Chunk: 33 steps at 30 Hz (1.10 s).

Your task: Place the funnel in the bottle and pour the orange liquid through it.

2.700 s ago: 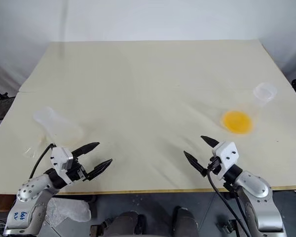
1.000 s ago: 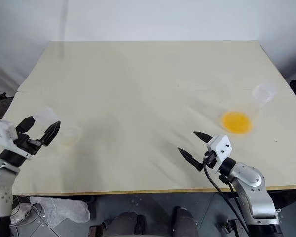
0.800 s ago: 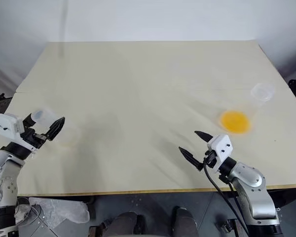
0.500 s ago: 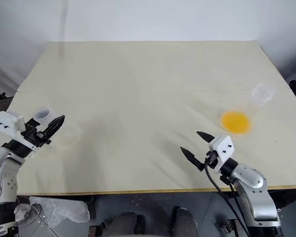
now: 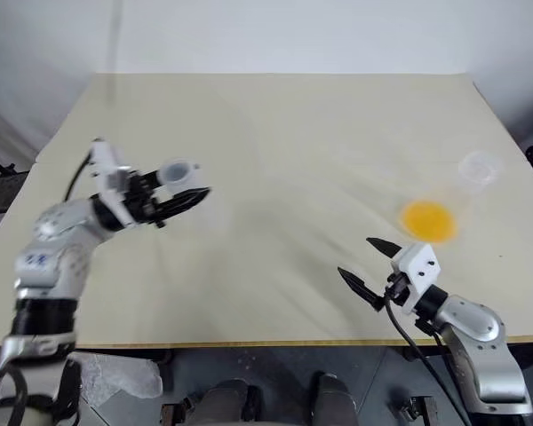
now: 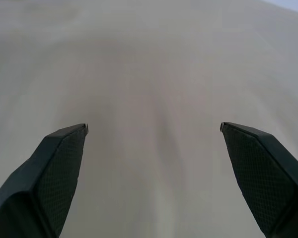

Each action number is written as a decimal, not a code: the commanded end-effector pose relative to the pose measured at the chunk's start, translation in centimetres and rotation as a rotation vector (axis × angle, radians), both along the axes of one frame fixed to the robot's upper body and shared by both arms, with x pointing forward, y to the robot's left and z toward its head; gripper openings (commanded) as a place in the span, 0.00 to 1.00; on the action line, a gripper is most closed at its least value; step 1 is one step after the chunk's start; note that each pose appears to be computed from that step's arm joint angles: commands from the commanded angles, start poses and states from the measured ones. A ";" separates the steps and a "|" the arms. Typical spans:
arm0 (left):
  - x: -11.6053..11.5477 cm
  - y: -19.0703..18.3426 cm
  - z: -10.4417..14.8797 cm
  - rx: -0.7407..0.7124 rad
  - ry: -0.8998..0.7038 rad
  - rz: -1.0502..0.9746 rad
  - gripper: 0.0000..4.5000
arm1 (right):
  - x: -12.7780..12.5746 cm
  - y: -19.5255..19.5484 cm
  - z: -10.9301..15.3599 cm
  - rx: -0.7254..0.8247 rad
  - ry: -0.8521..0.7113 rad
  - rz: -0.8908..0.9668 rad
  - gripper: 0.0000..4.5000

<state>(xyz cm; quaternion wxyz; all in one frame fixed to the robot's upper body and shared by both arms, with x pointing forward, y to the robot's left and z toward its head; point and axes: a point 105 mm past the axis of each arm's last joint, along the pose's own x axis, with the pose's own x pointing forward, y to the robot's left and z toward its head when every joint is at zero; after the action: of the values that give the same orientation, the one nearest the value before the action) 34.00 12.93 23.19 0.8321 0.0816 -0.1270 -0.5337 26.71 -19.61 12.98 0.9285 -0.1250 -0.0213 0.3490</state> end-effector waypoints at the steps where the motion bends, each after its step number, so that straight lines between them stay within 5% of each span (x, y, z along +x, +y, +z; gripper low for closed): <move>1: -0.2 -3.3 0.4 0.036 -0.046 -0.158 0.55 | -1.0 -0.3 1.6 -0.009 -0.034 0.017 1.00; 17: -1.4 -14.3 -3.4 0.182 -0.003 -0.529 0.55 | -4.0 -0.8 4.0 0.030 -0.072 0.013 1.00; 33: -2.2 -17.6 -4.0 0.224 -0.034 -0.585 0.55 | -5.1 -0.6 3.4 0.037 -0.066 -0.062 1.00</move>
<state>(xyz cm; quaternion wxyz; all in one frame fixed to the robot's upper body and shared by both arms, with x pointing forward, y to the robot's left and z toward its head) 32.00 -4.07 17.99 0.6369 0.1224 -0.0789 -0.7570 21.91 -20.17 15.15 0.9396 -0.1061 -0.0302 0.3241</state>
